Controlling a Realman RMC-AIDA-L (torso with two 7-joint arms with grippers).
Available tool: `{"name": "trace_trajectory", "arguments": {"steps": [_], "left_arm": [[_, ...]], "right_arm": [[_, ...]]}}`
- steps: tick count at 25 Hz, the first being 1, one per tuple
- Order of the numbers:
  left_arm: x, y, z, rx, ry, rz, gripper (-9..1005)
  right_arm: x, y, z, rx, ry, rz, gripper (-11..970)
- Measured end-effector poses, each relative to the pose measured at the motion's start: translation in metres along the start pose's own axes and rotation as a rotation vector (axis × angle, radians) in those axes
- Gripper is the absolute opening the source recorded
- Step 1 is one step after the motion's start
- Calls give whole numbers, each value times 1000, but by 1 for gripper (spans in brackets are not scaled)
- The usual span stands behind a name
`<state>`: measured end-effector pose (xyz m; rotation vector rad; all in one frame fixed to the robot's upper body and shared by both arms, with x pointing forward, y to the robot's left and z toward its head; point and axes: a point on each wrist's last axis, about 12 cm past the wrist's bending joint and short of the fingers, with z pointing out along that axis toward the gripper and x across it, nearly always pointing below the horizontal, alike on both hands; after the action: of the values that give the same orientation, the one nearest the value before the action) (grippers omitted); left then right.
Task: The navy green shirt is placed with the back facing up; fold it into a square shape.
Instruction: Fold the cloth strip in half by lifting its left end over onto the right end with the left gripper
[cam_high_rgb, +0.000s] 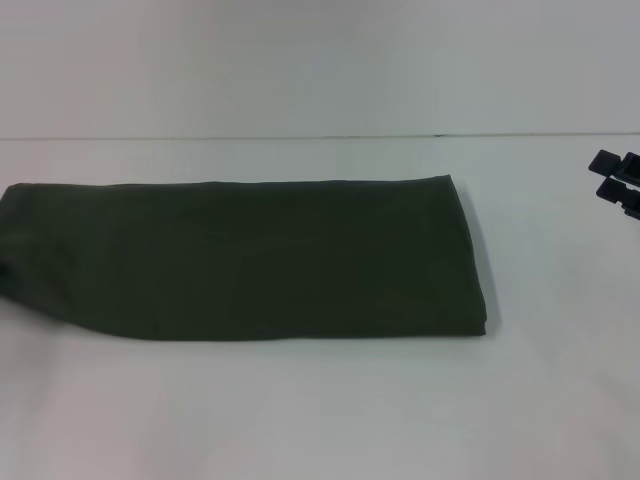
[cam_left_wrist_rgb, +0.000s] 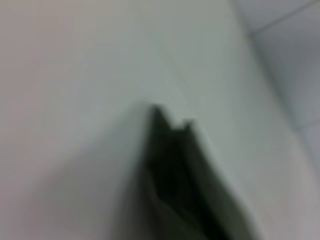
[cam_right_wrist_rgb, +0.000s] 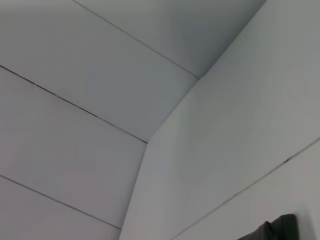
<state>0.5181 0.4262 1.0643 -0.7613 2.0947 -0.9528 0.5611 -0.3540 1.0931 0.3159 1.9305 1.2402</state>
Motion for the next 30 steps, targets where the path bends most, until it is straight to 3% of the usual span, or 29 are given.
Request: {"name": "trace_trajectory", "arguments": {"steps": [4,9,13,18,23,30], "left_arm": [[-4,-35,3,210,27,5,26],[-5,-94,19,427,143,60,26],[7,-138,45,512,236,150,28],[43,-188,89,544,366,291,36],[89,-216,126,534,445,451,40],[156,-225,165,489,621,712,73]], "right_arm": [[0,1,0,-3,2,-5,622],[-1,3,4,-12,7,-11,622],[0,5,7,-18,12,-13,622],[0,5,9,-16,9,-12,621],[1,5,11,-16,13,-13,621],[1,5,11,-11,17,-15,623]]}}
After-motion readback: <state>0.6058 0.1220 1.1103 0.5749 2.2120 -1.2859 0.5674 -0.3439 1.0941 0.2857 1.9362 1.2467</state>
